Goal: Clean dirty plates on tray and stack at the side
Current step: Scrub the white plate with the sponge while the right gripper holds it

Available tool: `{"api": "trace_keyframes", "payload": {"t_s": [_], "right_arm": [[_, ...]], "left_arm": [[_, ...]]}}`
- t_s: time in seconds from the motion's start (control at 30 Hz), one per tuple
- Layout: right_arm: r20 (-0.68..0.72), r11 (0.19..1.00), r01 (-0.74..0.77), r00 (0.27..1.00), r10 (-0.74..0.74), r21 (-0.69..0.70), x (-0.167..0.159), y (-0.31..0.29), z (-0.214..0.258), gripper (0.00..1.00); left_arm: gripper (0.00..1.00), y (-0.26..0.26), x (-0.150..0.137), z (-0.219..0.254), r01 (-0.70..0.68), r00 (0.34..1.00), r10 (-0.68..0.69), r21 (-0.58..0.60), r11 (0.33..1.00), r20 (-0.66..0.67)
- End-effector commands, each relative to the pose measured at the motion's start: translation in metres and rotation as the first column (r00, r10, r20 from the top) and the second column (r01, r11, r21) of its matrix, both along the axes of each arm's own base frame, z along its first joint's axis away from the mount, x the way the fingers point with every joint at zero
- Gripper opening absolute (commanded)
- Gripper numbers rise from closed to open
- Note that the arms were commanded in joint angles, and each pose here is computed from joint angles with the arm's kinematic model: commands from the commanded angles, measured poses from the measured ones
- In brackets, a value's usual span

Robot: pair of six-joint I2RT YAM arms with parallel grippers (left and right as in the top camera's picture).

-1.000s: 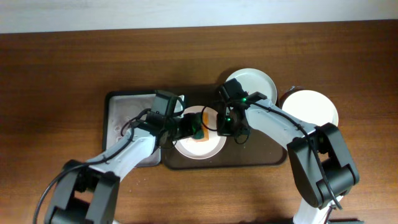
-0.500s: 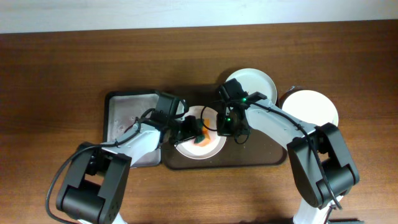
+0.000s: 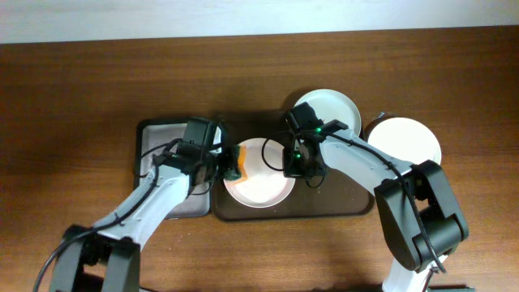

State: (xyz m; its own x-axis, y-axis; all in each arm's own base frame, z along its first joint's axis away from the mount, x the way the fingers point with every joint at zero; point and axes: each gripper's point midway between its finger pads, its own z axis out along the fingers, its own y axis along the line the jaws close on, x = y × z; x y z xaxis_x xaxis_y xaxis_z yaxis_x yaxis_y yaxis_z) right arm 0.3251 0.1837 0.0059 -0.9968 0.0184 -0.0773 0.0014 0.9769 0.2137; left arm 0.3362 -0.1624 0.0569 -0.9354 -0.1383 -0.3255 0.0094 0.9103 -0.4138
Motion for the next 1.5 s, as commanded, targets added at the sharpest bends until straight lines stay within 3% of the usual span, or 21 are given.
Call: {"api": "trace_keyframes", "payload": {"t_s": [0.0,0.1,0.23,0.47,0.63,0.9,1.03,1.3,1.47], "right_arm": [[-0.017,0.999,0.005,1.0,-0.006,-0.052,-0.005,-0.011,-0.008,0.04],[-0.017,0.999,0.005,1.0,-0.006,-0.052,-0.005,-0.011,-0.008,0.04],[-0.017,0.999,0.005,1.0,-0.006,-0.052,-0.005,-0.011,-0.008,0.04],[-0.017,0.999,0.005,1.0,-0.006,-0.052,-0.005,-0.011,-0.008,0.04],[-0.017,0.999,0.005,1.0,-0.006,-0.052,-0.005,-0.011,-0.008,0.04],[-0.024,0.998,0.005,1.0,-0.006,-0.055,-0.007,-0.012,-0.008,0.04],[-0.024,0.998,0.005,1.0,-0.006,-0.055,-0.007,-0.012,-0.008,0.04],[-0.024,0.998,0.005,1.0,-0.006,-0.055,-0.007,-0.012,-0.008,0.04],[-0.024,0.998,0.005,1.0,-0.006,-0.055,-0.007,-0.012,-0.008,0.04]], "left_arm": [[0.0,-0.002,0.021,0.055,0.032,0.984,-0.029,-0.014,0.999,0.175],[0.0,-0.002,0.022,0.061,0.032,0.981,-0.028,-0.021,0.999,0.193],[0.0,-0.008,0.019,0.043,0.021,0.993,-0.014,-0.052,0.998,0.121],[0.0,-0.071,0.01,0.012,0.207,0.978,-0.197,-0.247,0.947,0.065],[0.0,-0.083,0.004,-0.009,0.233,0.972,-0.234,-0.258,0.938,0.028],[0.0,-0.045,0.021,-0.036,0.102,0.995,-0.101,-0.054,0.993,0.014],[0.0,-0.028,0.024,-0.037,0.059,0.998,-0.059,-0.022,0.998,-0.006],[0.0,0.001,0.003,-0.007,0.037,0.999,-0.033,0.086,0.996,-0.043],[0.0,0.014,0.01,0.031,0.04,0.996,-0.051,0.139,0.989,0.077]]}}
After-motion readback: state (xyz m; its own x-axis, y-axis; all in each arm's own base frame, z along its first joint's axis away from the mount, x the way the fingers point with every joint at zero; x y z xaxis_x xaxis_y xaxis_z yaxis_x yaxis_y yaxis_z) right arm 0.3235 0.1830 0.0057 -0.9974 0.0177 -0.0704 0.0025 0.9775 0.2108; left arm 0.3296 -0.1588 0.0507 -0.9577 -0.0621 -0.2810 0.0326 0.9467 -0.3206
